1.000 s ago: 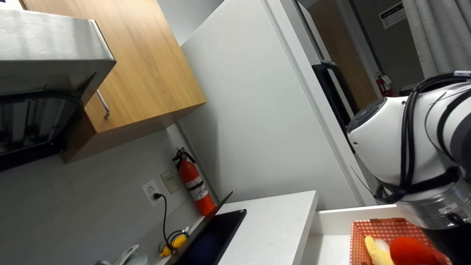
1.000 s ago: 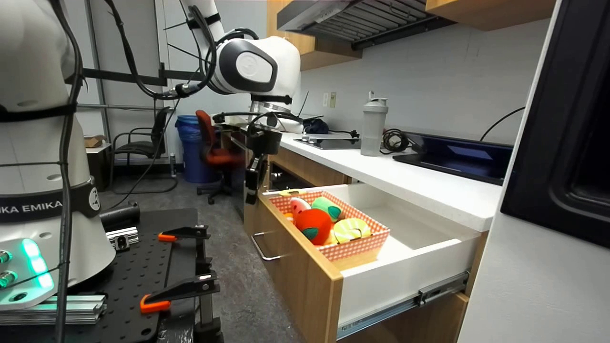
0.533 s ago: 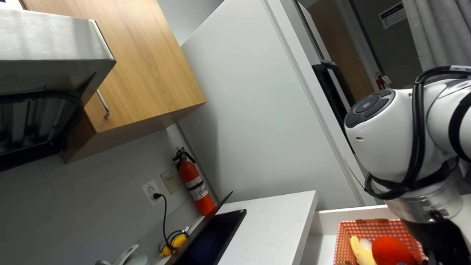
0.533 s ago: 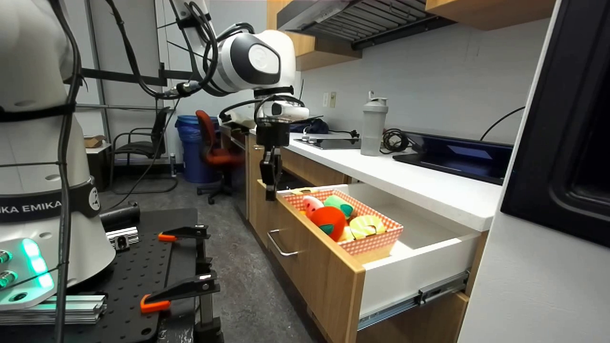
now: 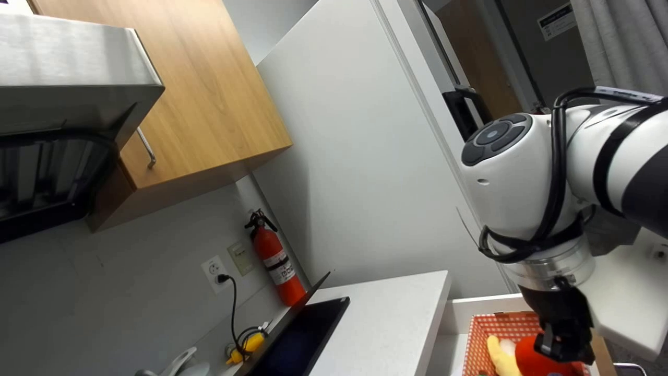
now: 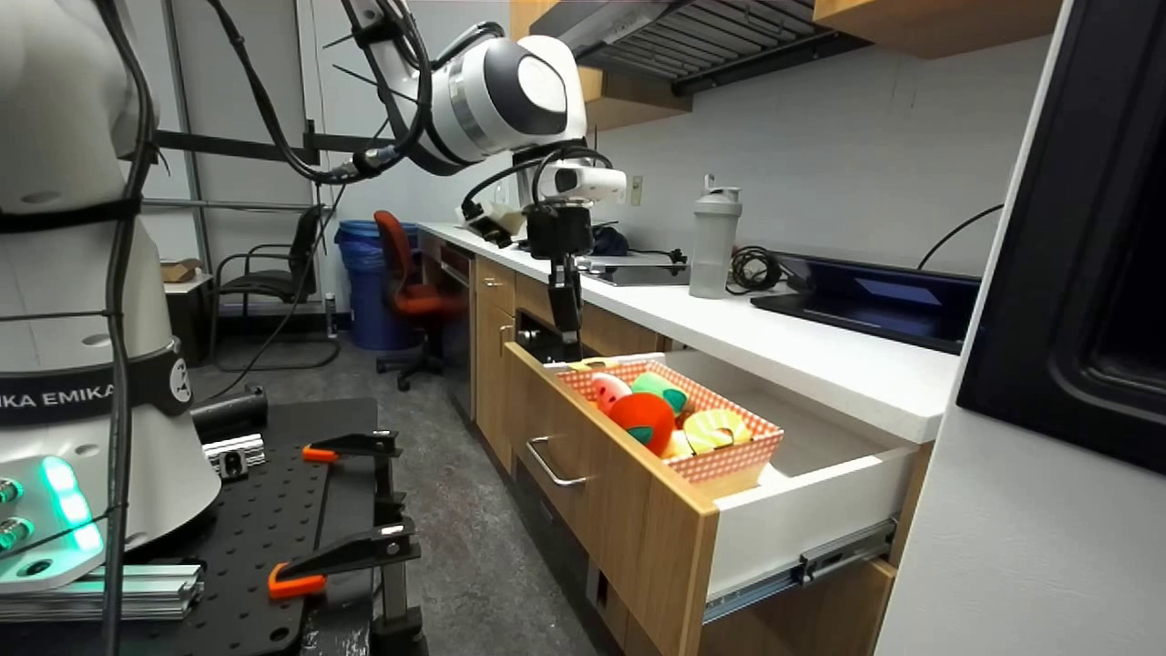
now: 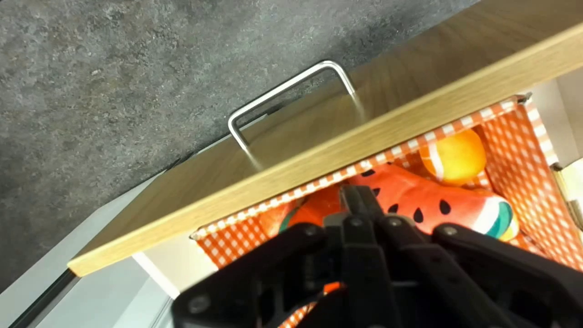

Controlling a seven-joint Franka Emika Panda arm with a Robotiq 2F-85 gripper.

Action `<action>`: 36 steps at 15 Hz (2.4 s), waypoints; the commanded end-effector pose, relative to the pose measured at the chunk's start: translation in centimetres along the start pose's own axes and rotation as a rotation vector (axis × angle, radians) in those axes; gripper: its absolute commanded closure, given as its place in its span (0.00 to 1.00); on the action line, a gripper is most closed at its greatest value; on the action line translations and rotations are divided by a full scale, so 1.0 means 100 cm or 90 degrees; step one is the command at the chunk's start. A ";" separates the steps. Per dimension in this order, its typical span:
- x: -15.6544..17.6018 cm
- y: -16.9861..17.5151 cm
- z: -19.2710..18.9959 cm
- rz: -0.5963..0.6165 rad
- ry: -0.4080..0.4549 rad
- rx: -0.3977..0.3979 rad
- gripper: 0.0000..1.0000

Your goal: Pick up the two plush toys from the drawer, put them in the toy basket and close the top drawer.

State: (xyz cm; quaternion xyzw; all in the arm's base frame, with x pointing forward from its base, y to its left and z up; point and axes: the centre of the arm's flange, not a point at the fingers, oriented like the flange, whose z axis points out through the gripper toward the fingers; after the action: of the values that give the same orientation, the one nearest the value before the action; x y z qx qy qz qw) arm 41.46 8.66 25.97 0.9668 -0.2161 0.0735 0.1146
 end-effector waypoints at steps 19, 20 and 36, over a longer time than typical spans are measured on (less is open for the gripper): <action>-0.007 0.030 0.057 -0.111 -0.193 -0.045 1.00; -0.003 0.029 0.061 -0.110 -0.195 -0.041 1.00; 0.085 -0.010 0.097 -0.092 -0.164 0.002 1.00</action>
State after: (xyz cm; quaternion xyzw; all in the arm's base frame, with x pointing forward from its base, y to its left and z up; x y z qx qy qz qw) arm 46.97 3.96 20.04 0.9812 -0.1536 -0.0635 0.0981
